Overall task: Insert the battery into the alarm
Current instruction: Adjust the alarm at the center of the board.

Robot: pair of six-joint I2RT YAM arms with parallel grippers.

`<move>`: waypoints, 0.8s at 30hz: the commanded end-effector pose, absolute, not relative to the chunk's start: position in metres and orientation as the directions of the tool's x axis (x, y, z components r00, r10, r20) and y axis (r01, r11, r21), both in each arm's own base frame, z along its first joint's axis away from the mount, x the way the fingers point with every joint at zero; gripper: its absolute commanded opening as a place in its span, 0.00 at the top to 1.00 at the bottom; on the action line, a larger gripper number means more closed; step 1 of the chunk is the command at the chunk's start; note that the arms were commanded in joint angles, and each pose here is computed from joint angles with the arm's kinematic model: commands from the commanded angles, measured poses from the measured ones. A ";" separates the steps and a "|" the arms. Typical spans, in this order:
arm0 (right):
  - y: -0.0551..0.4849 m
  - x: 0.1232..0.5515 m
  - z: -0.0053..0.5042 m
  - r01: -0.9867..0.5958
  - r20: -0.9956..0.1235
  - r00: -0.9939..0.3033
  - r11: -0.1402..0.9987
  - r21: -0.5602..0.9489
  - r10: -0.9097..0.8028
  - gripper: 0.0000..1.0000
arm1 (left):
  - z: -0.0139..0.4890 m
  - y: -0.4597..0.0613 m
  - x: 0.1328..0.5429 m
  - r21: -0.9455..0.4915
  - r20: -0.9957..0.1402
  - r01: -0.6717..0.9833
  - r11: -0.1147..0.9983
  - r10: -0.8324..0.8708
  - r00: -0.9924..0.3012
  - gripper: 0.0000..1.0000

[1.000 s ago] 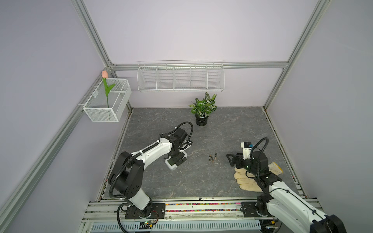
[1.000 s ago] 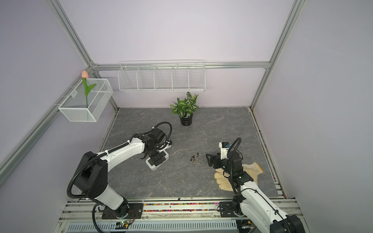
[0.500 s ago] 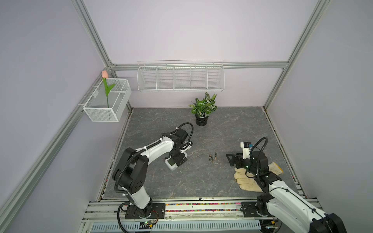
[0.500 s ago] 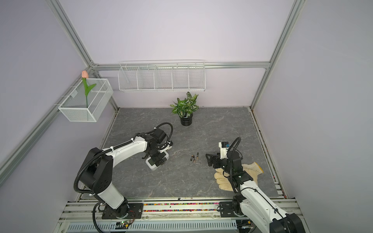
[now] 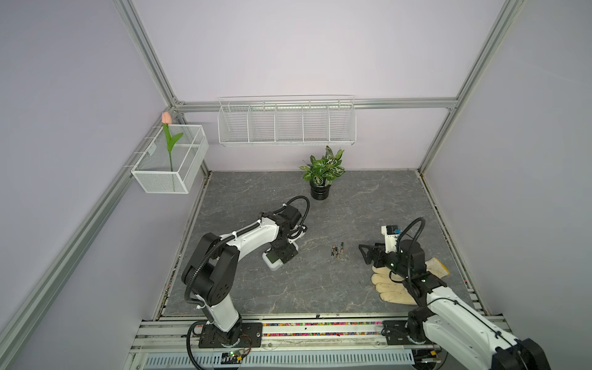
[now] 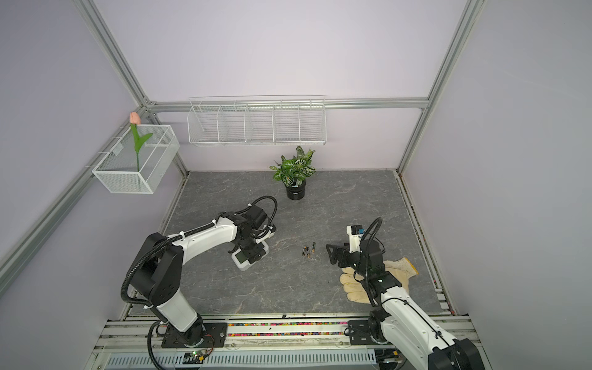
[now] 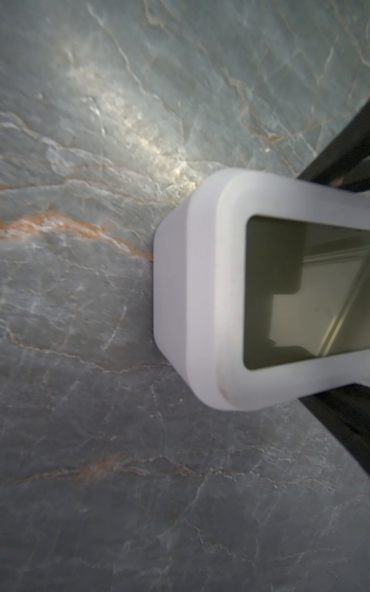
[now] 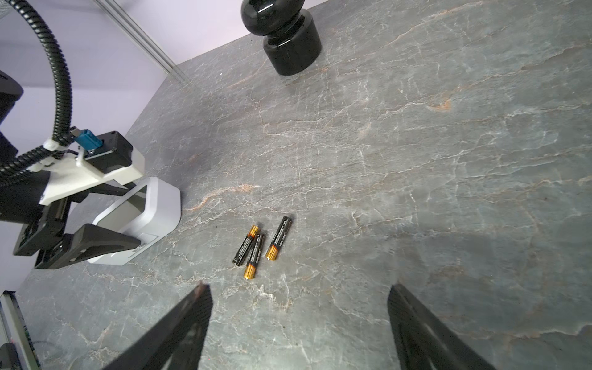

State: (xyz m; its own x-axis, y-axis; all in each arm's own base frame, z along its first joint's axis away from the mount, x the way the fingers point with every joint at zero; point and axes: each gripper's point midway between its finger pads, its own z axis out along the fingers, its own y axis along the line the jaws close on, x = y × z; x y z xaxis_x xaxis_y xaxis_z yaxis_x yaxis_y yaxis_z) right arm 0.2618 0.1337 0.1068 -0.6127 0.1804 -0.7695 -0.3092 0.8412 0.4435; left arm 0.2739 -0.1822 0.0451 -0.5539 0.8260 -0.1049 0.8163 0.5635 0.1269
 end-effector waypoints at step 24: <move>0.193 0.254 0.150 -0.218 -0.572 -0.778 0.742 0.634 0.260 0.11 | 0.146 -0.263 0.282 -0.124 -0.590 0.716 0.687 0.529 -0.610 0.24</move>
State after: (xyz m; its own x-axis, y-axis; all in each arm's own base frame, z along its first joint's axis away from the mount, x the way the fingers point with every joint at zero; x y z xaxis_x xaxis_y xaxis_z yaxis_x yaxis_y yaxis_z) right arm 0.2638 0.1776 0.1552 -0.7043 0.2491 -0.6648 -0.2879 0.7558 0.5881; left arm 0.2835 -0.2364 0.1242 -0.5959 0.6432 -0.4809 0.7354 0.6776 -0.0049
